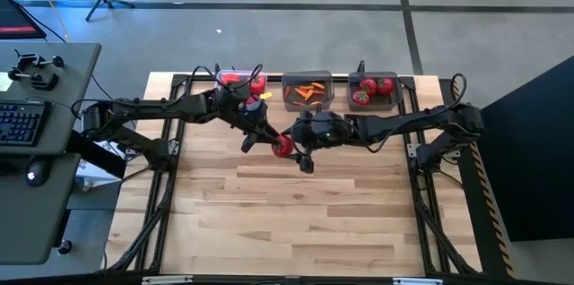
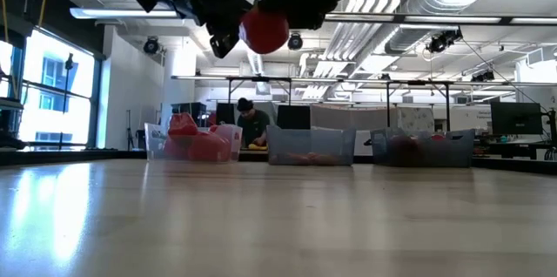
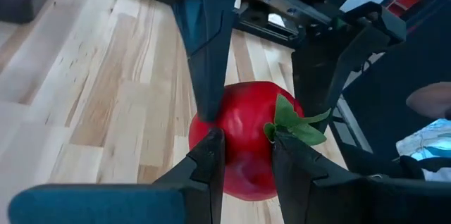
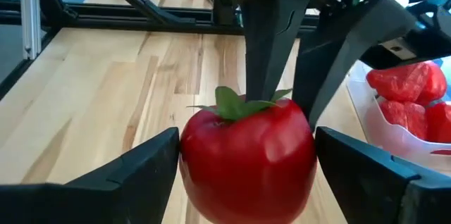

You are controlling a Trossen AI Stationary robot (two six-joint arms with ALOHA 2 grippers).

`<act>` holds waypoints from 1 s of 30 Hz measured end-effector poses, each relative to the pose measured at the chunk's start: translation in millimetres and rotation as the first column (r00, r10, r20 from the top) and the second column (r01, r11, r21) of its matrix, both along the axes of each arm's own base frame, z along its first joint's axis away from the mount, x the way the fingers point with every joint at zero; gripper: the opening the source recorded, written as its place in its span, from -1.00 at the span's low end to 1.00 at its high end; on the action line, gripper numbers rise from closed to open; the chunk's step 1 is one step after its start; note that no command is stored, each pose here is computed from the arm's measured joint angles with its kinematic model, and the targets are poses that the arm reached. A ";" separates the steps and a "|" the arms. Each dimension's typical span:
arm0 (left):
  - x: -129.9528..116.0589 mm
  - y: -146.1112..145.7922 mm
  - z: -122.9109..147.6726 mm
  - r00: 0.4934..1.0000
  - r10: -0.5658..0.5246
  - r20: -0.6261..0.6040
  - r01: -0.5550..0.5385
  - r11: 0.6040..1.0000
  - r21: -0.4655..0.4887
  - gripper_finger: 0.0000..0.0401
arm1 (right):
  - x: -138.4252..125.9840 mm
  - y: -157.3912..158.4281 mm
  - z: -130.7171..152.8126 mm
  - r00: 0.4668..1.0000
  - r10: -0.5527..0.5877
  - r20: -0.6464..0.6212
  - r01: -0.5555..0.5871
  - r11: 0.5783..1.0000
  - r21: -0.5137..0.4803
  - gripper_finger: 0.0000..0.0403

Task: Sort produce into baskets
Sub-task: Put the red tomato into the right black bin

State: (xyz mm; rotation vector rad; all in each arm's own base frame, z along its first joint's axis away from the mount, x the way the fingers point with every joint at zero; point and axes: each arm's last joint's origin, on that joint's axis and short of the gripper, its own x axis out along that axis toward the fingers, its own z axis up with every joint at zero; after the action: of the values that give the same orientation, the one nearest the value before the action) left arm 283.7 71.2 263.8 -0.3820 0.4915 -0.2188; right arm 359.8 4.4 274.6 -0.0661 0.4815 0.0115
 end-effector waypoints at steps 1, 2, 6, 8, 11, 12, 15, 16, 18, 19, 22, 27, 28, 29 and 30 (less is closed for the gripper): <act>0.1 0.4 0.4 1.000 -0.001 0.005 0.001 1.000 0.000 -0.63 | 0.3 -0.7 -0.4 1.000 0.000 -0.002 0.000 1.000 0.001 0.58; 0.2 0.8 0.7 1.000 -0.005 0.010 0.005 1.000 -0.002 -0.63 | 0.2 -1.3 -0.9 1.000 -0.003 -0.007 0.003 1.000 0.005 0.58; 0.1 2.7 1.8 1.000 -0.014 0.025 0.014 1.000 -0.006 -0.63 | 0.1 -3.1 -0.6 1.000 -0.010 -0.009 0.010 1.000 0.007 0.58; 0.5 4.1 1.4 0.999 -0.013 0.029 0.013 1.000 -0.001 -0.63 | 0.0 -3.0 -0.7 1.000 -0.009 -0.011 0.009 1.000 0.007 0.57; 0.8 5.4 2.3 0.999 -0.010 0.041 0.010 1.000 0.003 -0.63 | -0.2 -3.2 -1.1 1.000 -0.006 -0.015 0.006 1.000 0.004 0.51; 0.8 6.0 2.6 0.999 -0.009 0.044 0.009 1.000 0.004 -0.63 | -0.4 -3.7 -1.1 1.000 -0.007 -0.017 0.007 1.000 0.002 0.47; 1.0 7.6 3.0 0.998 -0.010 0.057 0.008 1.000 0.021 -0.63 | -0.7 -5.7 -1.1 1.000 -0.014 -0.020 0.015 1.000 0.005 0.34; 0.9 8.4 3.2 0.998 -0.008 0.061 0.006 1.000 0.027 -0.63 | -0.8 -7.0 -1.1 1.000 -0.019 -0.020 0.019 1.000 0.004 0.29; 1.0 9.6 3.3 0.998 0.008 0.064 -0.011 0.999 0.045 -0.61 | -1.2 -8.6 -1.5 0.999 -0.024 -0.026 0.024 1.000 0.004 0.21; 1.0 9.9 3.2 0.998 0.013 0.066 -0.017 0.998 0.065 -0.59 | -1.4 -10.0 -1.9 0.999 -0.029 -0.030 0.029 1.000 0.006 0.19; 1.1 11.3 3.7 0.996 -0.011 0.091 -0.003 0.989 0.148 -0.48 | -1.9 -13.9 -2.7 0.998 -0.044 -0.040 0.044 0.999 0.021 0.16; 1.2 16.7 10.1 0.989 0.016 0.148 -0.053 0.967 0.249 -0.21 | -6.3 -21.4 -4.6 0.995 -0.065 -0.078 0.069 0.997 0.044 0.15; 0.6 18.6 9.5 0.989 0.022 0.148 -0.062 0.960 0.274 -0.16 | -7.6 -24.1 -1.8 0.995 -0.078 -0.068 0.082 0.995 0.053 0.15; 0.1 20.8 9.6 0.988 0.030 0.151 -0.074 0.952 0.296 -0.11 | -8.9 -27.0 0.6 0.994 -0.092 -0.062 0.096 0.994 0.061 0.15; -0.2 23.4 10.6 0.986 0.045 0.162 -0.095 0.944 0.315 -0.07 | -10.3 -29.7 1.6 0.992 -0.104 -0.067 0.109 0.992 0.065 0.15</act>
State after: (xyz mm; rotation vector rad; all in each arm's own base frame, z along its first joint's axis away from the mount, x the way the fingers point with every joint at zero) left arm 283.5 94.6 274.5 -0.0613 0.3532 -0.0943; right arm 349.5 -25.3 276.2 0.0270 0.5472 -0.0750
